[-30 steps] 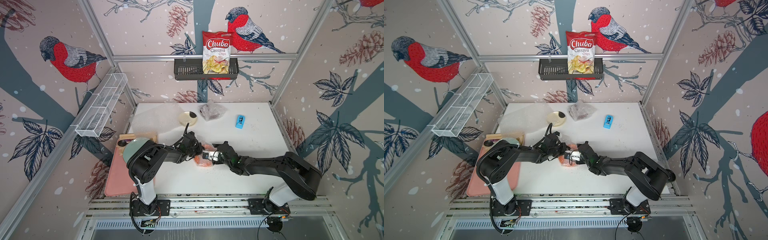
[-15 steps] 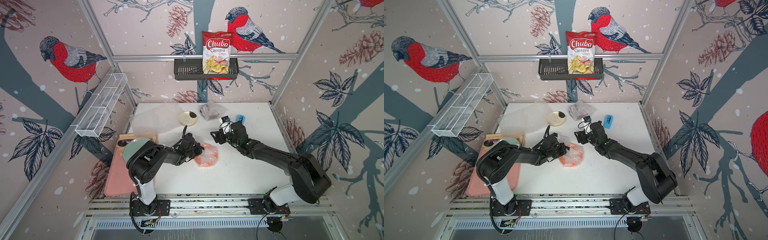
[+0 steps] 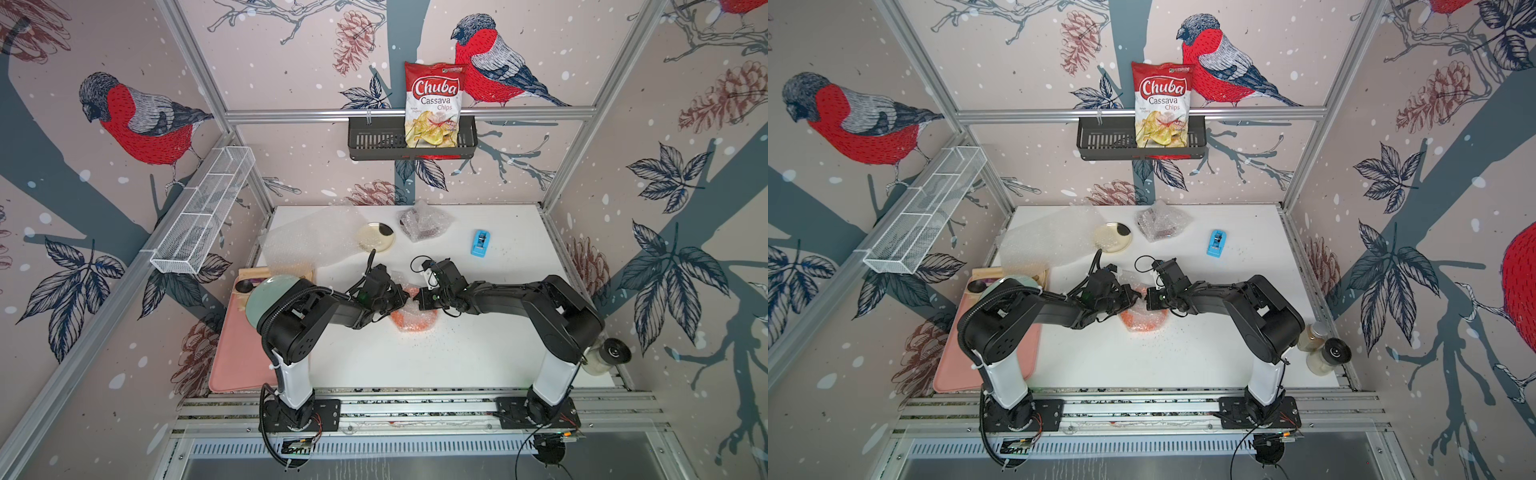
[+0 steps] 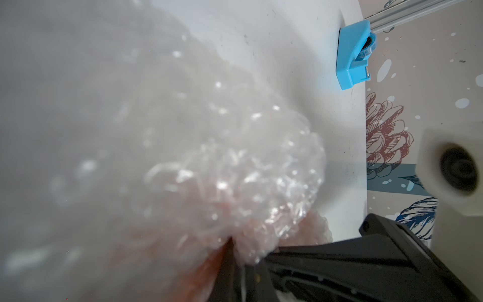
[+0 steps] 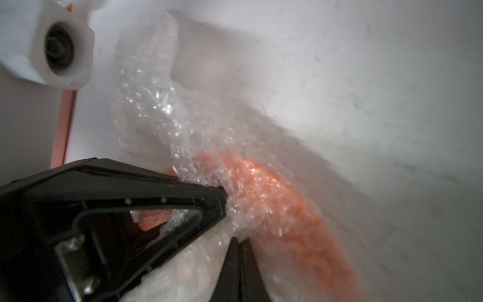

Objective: Wrap dinner plates in bubble wrap
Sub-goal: Wrap the plate in the bubble wrap.

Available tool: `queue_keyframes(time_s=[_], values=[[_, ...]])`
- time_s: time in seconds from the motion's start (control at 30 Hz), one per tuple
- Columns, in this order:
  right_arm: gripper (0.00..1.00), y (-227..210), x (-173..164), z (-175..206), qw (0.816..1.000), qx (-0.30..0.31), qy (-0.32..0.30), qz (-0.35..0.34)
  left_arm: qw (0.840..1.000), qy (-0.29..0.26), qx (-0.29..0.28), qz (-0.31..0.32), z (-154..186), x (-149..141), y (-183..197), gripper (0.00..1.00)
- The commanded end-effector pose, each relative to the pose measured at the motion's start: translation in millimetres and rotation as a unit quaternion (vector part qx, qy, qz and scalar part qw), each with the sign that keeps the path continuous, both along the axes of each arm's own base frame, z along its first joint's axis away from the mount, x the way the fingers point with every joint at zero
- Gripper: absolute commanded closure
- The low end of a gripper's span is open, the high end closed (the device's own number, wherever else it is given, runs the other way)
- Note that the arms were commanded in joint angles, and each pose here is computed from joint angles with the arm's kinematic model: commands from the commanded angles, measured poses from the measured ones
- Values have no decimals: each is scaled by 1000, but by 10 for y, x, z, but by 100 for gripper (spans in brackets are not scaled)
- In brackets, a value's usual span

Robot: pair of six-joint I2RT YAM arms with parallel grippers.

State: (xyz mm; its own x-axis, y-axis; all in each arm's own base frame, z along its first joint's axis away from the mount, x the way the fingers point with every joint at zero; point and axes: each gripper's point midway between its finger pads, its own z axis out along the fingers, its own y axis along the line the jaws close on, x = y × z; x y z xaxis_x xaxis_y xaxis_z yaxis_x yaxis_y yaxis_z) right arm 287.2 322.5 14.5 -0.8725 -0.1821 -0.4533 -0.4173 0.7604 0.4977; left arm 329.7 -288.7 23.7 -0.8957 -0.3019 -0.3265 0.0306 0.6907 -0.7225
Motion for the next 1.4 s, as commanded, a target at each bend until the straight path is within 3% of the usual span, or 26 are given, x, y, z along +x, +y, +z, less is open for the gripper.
queue_keyframes(time_s=[0.0,0.07,0.1,0.17,0.3,0.47,0.53,0.57,0.63,0.73,0.77,0.83,0.87,0.9,0.97,1.07,1.2,1.37], values=[[100,-309,-534,-583,989,-94,113,7,994,50,97,-14,-232,-169,331,76],[100,-387,-571,-648,986,-113,119,-5,994,27,103,-9,-22,-72,424,44],[100,-401,-568,-640,987,-112,117,-9,994,20,104,-3,61,-21,481,33],[100,-400,-538,-601,988,-112,109,-15,994,19,110,4,142,65,538,24],[100,-395,-509,-571,988,-111,103,-27,986,47,158,11,85,208,511,13],[100,-385,-494,-560,988,-114,99,-33,968,87,234,5,-157,301,458,15],[100,-394,-483,-549,988,-115,97,-39,966,92,243,1,-193,316,433,25],[100,-406,-473,-542,987,-117,96,-45,967,89,237,1,-168,325,420,36],[100,-435,-461,-536,987,-121,95,-55,969,76,233,10,-87,353,459,69],[100,-490,-450,-539,985,-127,93,-68,972,64,226,30,28,410,651,95],[100,-510,-446,-540,985,-129,94,-73,973,59,222,37,67,431,736,100],[100,-543,-447,-567,983,-133,98,-79,977,44,203,37,164,464,853,100],[100,-563,-439,-577,982,-134,100,-84,982,32,182,28,238,471,875,97],[100,-572,-444,-592,982,-135,103,-85,986,21,163,22,312,479,894,87],[100,-577,-445,-609,981,-136,106,-87,989,4,147,30,433,466,1050,47],[100,-562,-438,-607,982,-135,106,-85,988,-10,145,61,509,388,1355,23],[100,-553,-434,-606,982,-136,105,-83,989,-14,104,106,463,169,1704,11],[100,-540,-428,-596,982,-136,104,-81,996,-25,37,77,379,1,1583,10]])
